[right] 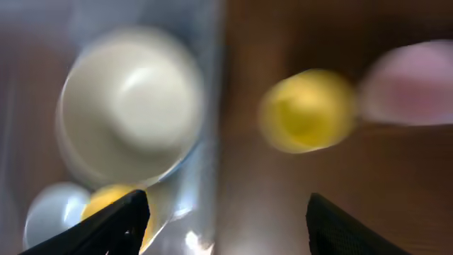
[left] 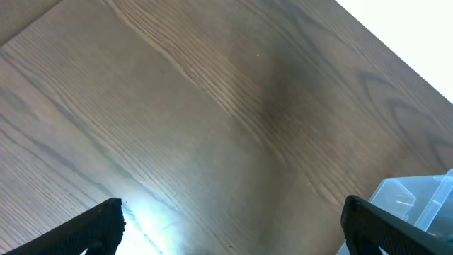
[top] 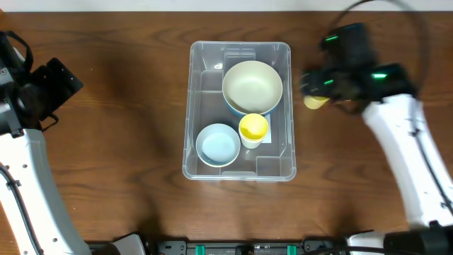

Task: Pack container
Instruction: 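Move the right gripper to the light blue cup, then grasp the light blue cup and lower it into the yellow cup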

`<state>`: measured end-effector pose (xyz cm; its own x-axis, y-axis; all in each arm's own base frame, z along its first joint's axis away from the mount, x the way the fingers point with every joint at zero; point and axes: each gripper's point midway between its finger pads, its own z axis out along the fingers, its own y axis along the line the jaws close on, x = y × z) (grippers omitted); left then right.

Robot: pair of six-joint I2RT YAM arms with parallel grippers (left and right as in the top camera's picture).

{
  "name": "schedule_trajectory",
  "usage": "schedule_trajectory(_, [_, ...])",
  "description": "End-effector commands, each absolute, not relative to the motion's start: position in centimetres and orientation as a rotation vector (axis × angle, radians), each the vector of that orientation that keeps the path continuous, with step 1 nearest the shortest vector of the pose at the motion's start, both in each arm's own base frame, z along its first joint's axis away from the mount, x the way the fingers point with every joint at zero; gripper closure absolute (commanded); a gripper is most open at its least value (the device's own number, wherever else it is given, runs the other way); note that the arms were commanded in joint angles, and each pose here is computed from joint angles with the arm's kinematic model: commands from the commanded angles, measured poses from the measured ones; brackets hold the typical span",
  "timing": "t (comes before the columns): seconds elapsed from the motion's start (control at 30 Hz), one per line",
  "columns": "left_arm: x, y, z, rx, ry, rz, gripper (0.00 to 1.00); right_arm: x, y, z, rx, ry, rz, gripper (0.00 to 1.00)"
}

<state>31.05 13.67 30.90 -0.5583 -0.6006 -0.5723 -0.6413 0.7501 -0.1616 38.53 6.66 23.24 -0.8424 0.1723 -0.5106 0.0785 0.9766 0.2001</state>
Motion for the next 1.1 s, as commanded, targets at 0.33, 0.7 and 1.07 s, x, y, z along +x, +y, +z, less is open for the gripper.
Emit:
schedule_trajectory(0.33, [30.9,13.9,30.4,-0.945,2.338,0.098,0.02,39.9,-16.3,19.5,0.957,2.401,0.040,0.31])
schedule_trajectory(0.7, [30.9,13.9,30.4,-0.945,2.338,0.098,0.02,44.1,-16.0,8.5,0.969,2.546,0.285,0.43])
schedule_trajectory(1.07, [30.9,13.9,30.4,-0.945,2.338,0.098,0.02,41.3,-19.9,6.0,1.113,2.595,-0.066,0.73])
